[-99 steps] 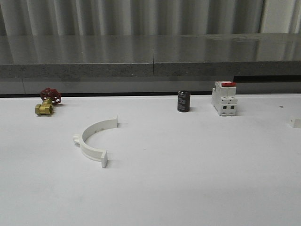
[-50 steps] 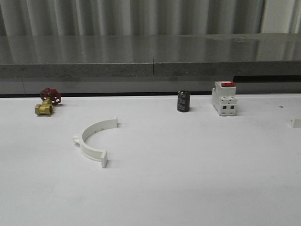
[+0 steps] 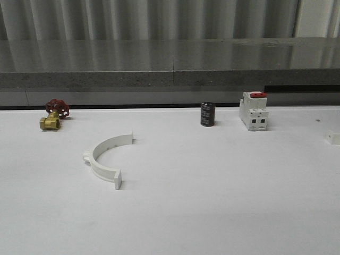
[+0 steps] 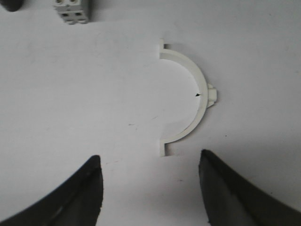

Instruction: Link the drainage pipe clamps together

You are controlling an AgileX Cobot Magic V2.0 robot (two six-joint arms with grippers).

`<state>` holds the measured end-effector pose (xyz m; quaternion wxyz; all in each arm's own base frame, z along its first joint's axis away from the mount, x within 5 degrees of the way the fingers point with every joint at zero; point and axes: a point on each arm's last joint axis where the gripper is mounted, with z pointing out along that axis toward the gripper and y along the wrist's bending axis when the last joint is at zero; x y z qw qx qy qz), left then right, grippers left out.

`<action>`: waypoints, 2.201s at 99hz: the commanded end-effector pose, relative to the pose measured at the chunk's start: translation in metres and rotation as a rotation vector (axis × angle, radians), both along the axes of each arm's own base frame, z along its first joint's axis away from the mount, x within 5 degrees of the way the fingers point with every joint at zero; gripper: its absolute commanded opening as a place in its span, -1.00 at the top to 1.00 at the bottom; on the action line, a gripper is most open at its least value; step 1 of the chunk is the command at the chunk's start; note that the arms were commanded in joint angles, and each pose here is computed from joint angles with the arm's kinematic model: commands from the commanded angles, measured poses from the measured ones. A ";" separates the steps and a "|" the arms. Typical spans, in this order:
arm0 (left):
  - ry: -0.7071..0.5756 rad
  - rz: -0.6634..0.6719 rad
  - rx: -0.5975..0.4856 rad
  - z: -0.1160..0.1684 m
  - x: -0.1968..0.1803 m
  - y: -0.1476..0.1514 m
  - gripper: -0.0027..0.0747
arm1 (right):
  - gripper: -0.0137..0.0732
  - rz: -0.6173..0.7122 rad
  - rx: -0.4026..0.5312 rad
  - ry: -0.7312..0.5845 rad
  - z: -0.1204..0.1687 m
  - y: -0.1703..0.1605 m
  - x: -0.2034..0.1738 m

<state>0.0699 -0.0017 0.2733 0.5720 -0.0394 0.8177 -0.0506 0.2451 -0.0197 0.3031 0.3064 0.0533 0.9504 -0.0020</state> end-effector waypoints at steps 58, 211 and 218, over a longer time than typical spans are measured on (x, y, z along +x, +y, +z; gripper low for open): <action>-0.095 -0.011 -0.010 0.015 0.002 -0.001 0.98 | -0.37 -0.001 -0.038 0.198 -0.081 -0.053 0.107; -0.095 -0.011 -0.010 0.015 0.002 -0.001 0.98 | 0.36 -0.024 -0.007 0.265 -0.119 -0.065 0.117; -0.095 -0.011 -0.010 0.015 0.002 -0.001 0.98 | 0.36 -0.023 -0.006 0.269 -0.118 -0.065 0.117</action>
